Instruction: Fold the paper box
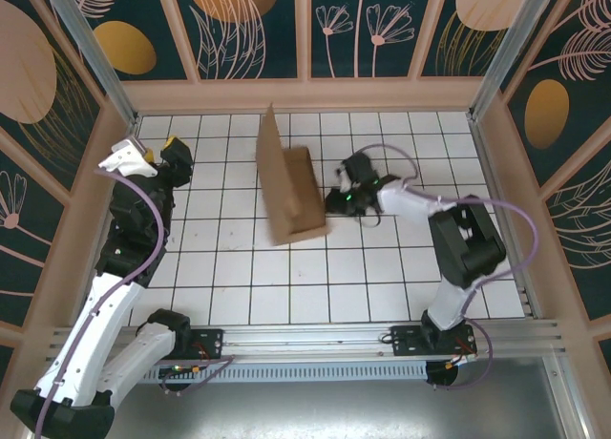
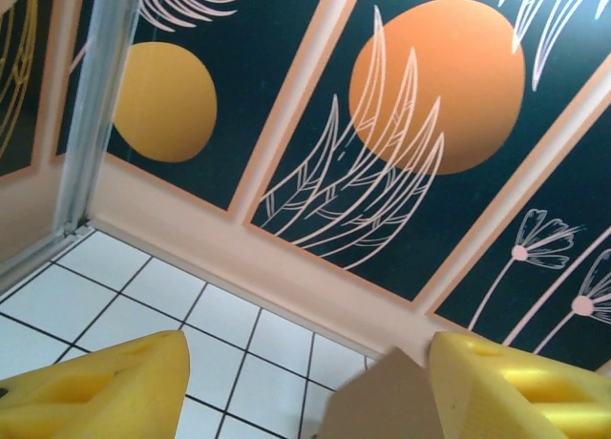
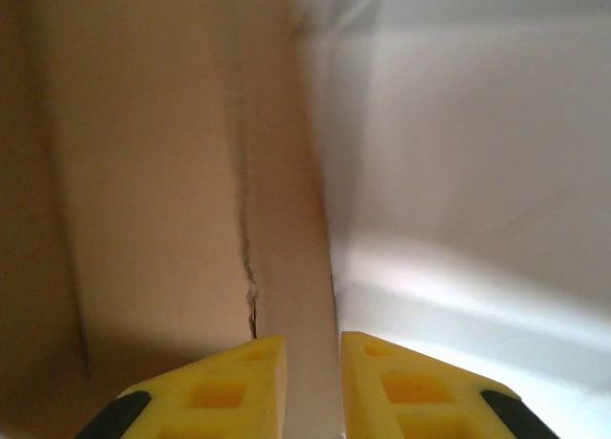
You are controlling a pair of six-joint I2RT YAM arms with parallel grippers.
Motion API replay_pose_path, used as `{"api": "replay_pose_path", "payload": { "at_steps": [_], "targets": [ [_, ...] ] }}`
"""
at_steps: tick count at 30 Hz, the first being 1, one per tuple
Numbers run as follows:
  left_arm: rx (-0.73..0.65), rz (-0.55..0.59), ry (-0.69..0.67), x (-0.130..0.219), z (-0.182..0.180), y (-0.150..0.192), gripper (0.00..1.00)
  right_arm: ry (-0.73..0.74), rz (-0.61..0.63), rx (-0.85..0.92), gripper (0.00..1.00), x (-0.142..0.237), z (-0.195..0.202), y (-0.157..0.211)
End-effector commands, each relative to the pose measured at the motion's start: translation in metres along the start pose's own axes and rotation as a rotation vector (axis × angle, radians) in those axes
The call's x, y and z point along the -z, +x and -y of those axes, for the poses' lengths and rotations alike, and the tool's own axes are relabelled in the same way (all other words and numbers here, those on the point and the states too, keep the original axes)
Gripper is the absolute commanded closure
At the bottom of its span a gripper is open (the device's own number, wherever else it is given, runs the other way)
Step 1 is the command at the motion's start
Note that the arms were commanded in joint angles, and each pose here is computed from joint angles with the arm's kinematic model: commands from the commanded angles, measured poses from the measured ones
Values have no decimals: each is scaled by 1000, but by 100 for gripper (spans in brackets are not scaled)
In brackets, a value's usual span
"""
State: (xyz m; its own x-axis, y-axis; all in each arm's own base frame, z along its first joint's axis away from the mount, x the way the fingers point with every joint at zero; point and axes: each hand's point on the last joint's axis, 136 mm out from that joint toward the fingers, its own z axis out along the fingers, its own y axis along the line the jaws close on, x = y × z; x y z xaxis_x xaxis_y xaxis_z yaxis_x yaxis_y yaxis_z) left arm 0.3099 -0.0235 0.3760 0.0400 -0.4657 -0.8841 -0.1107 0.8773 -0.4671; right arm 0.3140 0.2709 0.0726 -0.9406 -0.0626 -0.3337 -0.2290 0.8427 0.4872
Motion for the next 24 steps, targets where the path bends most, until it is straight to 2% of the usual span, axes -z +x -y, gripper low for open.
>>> {"api": "replay_pose_path", "payload": {
  "at_steps": [1, 5, 9, 11, 13, 17, 21, 24],
  "targets": [
    [-29, -13, -38, -3, -8, 9, 33, -93, 117, 51, 70, 32, -32, -21],
    [-32, -41, -23, -7, -4, 17, 33, 73, 272, 156, 48, 45, -12, -70],
    [-46, -55, -29, -8, -8, 26, 33, 216, 362, 338, 37, 33, -7, -122],
    [-49, -63, -29, -8, -10, 31, 33, 218, 352, 422, 31, 17, -15, -138],
    [-54, -73, -38, -9, -12, 35, 33, 148, 310, 476, 27, 0, -30, -145],
    [-65, -77, -52, -8, -17, 39, 33, 57, 211, 501, 26, -38, -41, -136],
    [-64, -74, -48, -7, -19, 43, 32, 117, 151, 550, 29, -66, -34, -119],
    [-58, -68, -38, -7, -18, 44, 32, 160, 105, 564, 36, -80, -23, -109]
  ]
}}
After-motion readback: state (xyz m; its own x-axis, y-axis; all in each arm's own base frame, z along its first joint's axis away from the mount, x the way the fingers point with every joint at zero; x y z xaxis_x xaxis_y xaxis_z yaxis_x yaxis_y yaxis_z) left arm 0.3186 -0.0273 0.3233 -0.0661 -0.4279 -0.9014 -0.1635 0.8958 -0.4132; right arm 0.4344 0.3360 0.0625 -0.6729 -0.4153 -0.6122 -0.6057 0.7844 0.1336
